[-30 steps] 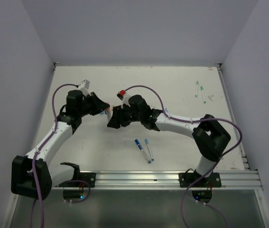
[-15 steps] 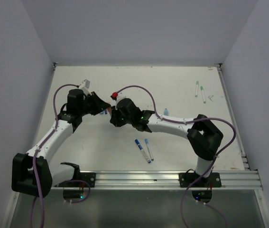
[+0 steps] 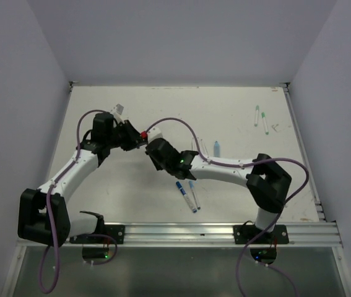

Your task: Open the pen caps

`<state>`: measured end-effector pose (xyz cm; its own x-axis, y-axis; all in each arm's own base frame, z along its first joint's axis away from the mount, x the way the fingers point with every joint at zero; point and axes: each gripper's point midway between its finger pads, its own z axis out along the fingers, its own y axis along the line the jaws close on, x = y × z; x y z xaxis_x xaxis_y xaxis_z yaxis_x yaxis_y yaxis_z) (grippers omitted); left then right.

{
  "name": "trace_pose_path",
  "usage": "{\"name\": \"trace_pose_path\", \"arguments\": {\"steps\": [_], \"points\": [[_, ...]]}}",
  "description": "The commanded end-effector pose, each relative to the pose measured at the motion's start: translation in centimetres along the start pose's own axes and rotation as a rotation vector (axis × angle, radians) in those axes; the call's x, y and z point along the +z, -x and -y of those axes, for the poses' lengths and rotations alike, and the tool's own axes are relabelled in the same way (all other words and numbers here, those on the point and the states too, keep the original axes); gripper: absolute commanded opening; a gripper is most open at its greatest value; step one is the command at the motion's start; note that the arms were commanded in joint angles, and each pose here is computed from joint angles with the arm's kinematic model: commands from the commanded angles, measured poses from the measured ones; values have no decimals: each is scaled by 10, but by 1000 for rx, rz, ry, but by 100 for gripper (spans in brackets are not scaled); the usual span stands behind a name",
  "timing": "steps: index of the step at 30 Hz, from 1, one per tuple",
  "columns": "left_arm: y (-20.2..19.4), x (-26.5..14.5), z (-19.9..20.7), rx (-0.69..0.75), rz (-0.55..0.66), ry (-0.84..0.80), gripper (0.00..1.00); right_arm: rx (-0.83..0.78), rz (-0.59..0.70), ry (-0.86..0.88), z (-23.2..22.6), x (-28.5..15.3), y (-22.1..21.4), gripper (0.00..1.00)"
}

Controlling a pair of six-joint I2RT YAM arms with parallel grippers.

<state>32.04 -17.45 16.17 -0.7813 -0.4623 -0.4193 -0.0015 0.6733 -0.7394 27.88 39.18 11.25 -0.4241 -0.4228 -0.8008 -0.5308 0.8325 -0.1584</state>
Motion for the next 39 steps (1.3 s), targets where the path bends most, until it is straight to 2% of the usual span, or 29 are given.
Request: {"name": "trace_pose_path", "arguments": {"steps": [1, 2, 3, 4, 6, 7, 9, 10, 12, 13, 15, 19, 20, 22, 23, 25, 26, 27, 29, 30, 34, 39], "points": [[29, 1, 14, 34, 117, -49, 0, 292, 81, 569, -46, -40, 49, 0], [29, -1, 17, 36, 126, -64, 0, 357, 66, 644, -46, -42, 43, 0], [26, -1, 14, 38, 128, -70, 0, 412, 50, 808, -49, -54, 48, 0], [28, -2, 19, 56, 150, -102, 0, 525, 93, 885, -44, -57, 63, 0], [24, -2, 19, 62, 138, -113, 0, 622, 61, 1081, -55, -85, 74, 0], [23, -2, 19, 64, 135, -117, 0, 631, 117, 1161, -57, -93, 87, 0], [23, -3, 19, 76, 148, -126, 0, 735, 78, 1259, -57, -105, 94, 0], [22, -3, 15, 74, 154, -115, 0, 718, 135, 1349, -57, -118, 103, 0], [23, -4, 15, 97, 165, -115, 0, 821, 113, 1417, -50, -125, 106, 0], [23, -5, 15, 100, 164, -118, 0, 812, 169, 1463, -46, -134, 112, 0], [22, -5, 16, 112, 164, -124, 0, 833, 147, 1472, -43, -127, 104, 0], [18, -5, 20, 148, 128, -151, 0, 797, 56, 1358, -49, -103, 82, 0], [18, -5, 21, 151, 120, -149, 3, 750, 86, 1336, -47, -103, 82, 0], [16, -5, 19, 156, 107, -141, 13, 741, 36, 1280, -47, -96, 72, 0], [16, -5, 19, 157, 106, -140, 16, 702, 69, 1258, -45, -98, 75, 0], [19, -3, 12, 158, 122, -101, 24, 697, 8, 1190, -43, -91, 65, 0], [21, -2, 9, 163, 126, -82, 24, 652, 52, 1120, -37, -85, 67, 0], [19, 1, -5, 145, 112, -17, 24, 659, -37, 1048, -35, -78, 49, 0], [18, 2, -12, 145, 108, 15, 24, 593, -48, 920, -22, -65, 36, 0], [15, 4, -17, 140, 106, 24, 25, 597, -121, 780, -8, -57, 15, 0], [14, 6, -25, 136, 120, 43, 35, 554, -184, 564, 26, -53, -16, 0], [16, 3, -33, 163, 143, 82, 40, 557, -242, 285, 84, -51, -58, 0]]}}
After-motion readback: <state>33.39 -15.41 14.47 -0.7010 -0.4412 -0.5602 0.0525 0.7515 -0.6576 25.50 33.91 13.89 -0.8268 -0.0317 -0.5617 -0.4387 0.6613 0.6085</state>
